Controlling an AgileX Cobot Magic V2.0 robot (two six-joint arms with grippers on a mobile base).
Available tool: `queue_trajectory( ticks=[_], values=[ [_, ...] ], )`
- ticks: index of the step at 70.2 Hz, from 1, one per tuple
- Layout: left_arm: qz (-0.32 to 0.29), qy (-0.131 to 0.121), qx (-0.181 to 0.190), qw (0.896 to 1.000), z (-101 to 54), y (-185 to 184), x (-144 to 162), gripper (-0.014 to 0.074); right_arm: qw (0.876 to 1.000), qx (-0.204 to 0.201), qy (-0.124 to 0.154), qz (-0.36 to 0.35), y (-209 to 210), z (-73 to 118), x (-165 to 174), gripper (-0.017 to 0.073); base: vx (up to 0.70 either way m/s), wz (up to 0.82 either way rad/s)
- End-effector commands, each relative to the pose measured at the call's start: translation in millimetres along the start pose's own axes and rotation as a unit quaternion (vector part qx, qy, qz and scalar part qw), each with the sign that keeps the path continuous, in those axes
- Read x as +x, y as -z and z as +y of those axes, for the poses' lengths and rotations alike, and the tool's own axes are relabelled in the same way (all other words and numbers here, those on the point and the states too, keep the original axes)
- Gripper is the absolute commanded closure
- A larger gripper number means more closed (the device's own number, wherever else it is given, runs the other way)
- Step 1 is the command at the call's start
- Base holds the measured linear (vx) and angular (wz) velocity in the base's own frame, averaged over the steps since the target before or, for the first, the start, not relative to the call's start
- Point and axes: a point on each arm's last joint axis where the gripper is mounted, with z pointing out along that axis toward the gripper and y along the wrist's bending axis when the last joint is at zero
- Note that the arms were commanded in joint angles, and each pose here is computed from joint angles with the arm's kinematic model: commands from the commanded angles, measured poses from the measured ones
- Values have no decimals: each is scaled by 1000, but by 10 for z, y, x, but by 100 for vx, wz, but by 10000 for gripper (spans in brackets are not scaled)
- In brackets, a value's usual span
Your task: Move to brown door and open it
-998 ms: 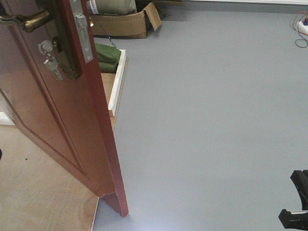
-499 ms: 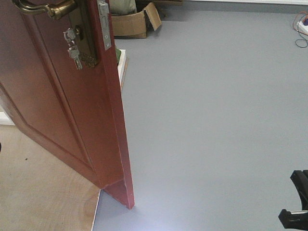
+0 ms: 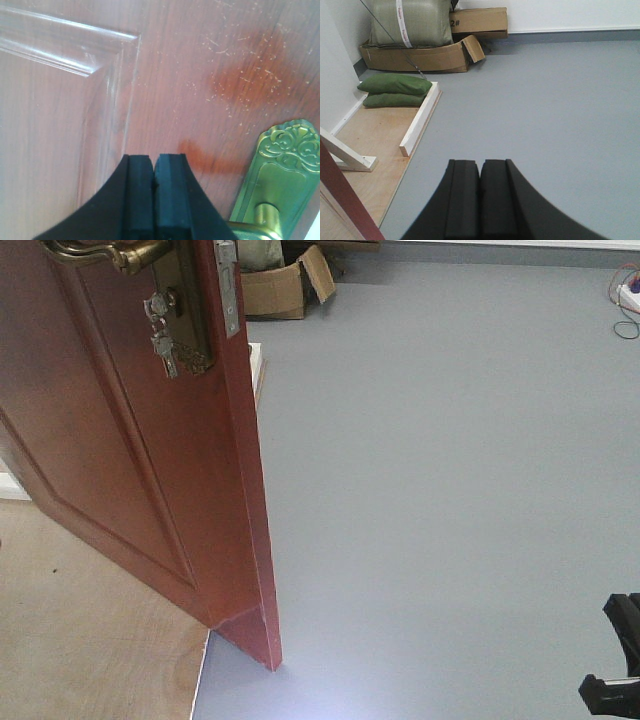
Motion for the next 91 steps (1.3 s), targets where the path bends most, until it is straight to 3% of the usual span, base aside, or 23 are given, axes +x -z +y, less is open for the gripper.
queue_trajectory(
  ticks=[1,91],
  values=[
    [-27,4,3,1000,-28,55,-159,577,999,2,8,-47,11,-3,-73,559,0,0],
    [-27,4,3,1000,-28,55,-159,577,999,2,8,-47,11,-3,-73,559,8,-3]
  ],
)
